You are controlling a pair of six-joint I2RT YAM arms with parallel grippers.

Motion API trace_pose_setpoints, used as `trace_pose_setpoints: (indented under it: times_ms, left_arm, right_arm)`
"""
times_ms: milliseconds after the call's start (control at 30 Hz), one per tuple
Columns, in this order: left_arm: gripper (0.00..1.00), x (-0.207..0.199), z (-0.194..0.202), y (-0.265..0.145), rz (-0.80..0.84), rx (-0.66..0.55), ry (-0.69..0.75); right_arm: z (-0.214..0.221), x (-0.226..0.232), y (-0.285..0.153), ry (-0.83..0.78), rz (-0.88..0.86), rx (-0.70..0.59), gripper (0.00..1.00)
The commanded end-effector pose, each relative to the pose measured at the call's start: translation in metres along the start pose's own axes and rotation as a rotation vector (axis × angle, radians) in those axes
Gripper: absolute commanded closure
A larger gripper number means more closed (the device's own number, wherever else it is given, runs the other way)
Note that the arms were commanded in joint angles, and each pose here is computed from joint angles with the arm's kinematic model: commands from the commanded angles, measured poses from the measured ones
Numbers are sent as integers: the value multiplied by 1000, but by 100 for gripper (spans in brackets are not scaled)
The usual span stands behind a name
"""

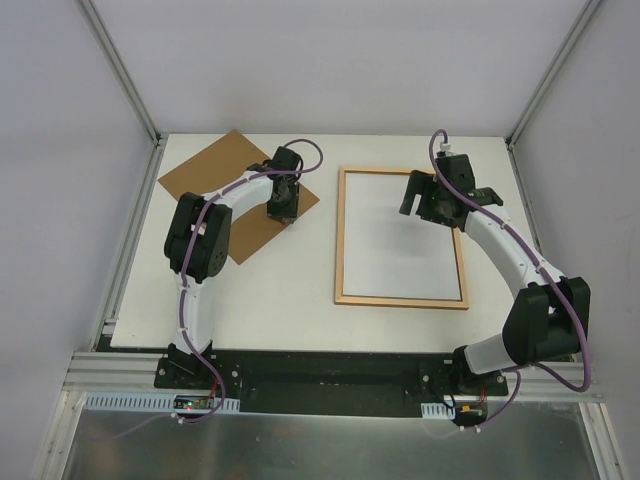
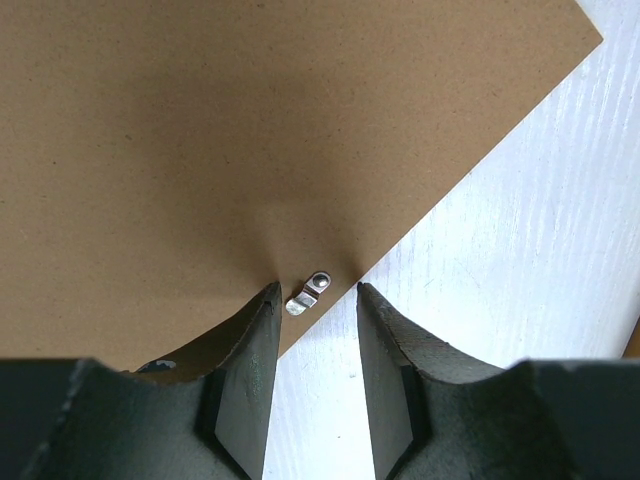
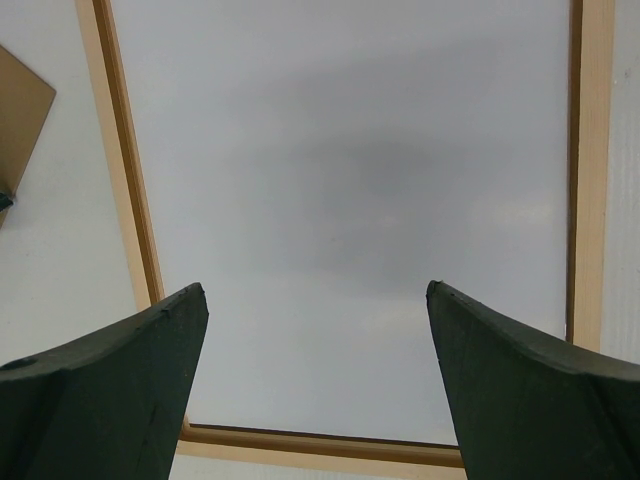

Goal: Put the photo into the frame

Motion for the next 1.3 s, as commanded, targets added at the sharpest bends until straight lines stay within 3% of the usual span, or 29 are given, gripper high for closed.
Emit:
trace_pose_setpoints:
  times_ms: [0,667,1267]
  left_arm:
    - [65,0,5,-6,-9,19,52]
    - [66,-9,22,4,-8,60,108]
    - [87,-5,26,10,-49,67,97]
  right_arm:
    - [-8,4,-11,4,-16,-48,7]
    - [-6,7,-8,2,-19,-39,7]
    - [-5,7,-7,-6,-20,-37,7]
Point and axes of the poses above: each gripper's point midway between its finger pads, its own y axis out along the fingers, its own x axis along the line the jaws close on, z = x × y, the point moved 4 cm from there along -y, back along the fingers, and after that the axes turned 1 degree about y, right-handed, at the moved point
